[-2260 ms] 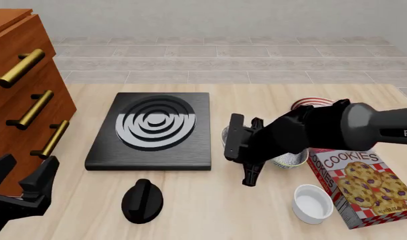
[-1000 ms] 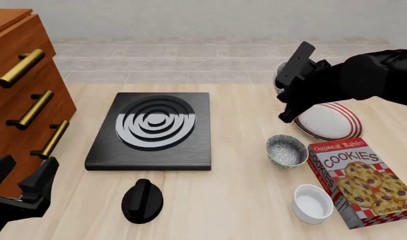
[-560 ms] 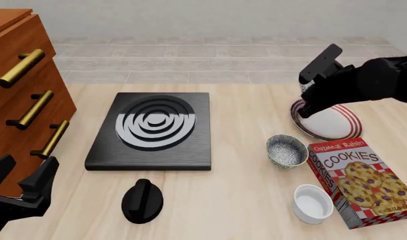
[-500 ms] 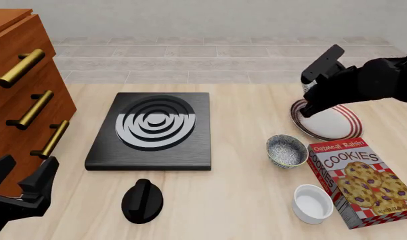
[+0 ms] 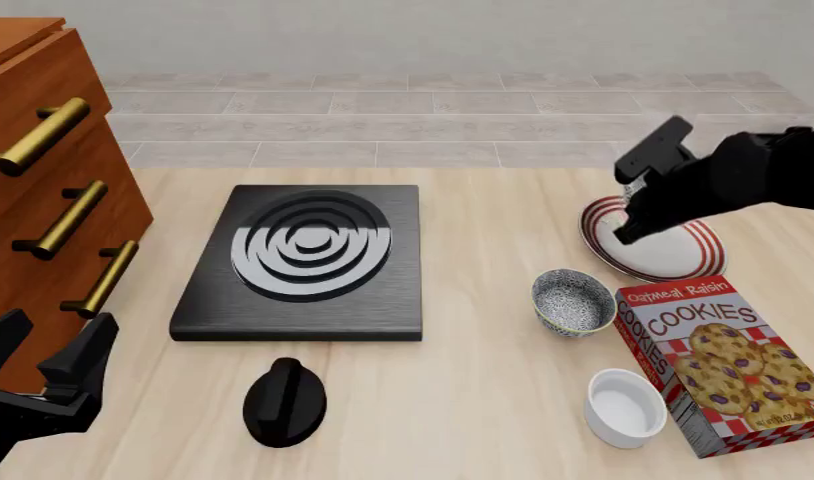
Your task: Pick the akita bowl from table center and place it on the plate.
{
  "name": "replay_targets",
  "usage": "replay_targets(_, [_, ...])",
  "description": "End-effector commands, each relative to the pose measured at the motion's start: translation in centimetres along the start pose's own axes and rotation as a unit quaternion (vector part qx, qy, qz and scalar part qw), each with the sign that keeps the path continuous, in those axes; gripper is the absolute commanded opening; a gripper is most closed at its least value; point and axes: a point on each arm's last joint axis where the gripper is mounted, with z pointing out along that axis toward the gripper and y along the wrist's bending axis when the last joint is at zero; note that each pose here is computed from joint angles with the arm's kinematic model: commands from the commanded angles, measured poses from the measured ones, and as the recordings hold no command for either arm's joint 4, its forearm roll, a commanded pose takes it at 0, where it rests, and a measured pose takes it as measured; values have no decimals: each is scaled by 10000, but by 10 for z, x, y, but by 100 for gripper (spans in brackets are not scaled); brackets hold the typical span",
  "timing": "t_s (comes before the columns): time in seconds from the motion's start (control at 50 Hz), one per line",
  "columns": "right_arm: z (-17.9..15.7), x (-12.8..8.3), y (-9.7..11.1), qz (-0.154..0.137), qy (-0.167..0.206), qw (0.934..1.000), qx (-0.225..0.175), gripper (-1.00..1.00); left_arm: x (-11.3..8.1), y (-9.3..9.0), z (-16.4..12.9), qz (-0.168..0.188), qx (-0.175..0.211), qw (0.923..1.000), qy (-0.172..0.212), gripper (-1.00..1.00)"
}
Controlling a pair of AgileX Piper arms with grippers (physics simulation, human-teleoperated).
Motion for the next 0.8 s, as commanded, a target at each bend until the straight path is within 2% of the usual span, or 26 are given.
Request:
replay_targets(0.02, [18,10,-11,-89,192,9998,19,-100,0,0,0,11,0,10000,6,100])
replay_targets(0.1, [21,16,-11,-180,309,9994,-43,-100,0,0,1,11,-4,10000,9,100])
replay_targets(0.22, [26,22,-19,-154,420,9990,-28,-100,0,0,0,22,-2,10000,12,100])
replay_targets(0.28, [32,32,-20,-263,530,9982,-66,-100,0,0,1,21,-9,10000,14,100])
replay_targets(0.44, [41,40,-24,-236,724,9970,-167,-100,0,0,0,25,13,10000,10,100])
replay_targets(0.5, [43,40,-28,-236,724,9970,-141,-100,0,0,1,22,16,10000,11,100])
replay_targets(0.8, [58,38,-17,-163,787,9963,-304,-100,0,-1,2,3,40,10000,40,100])
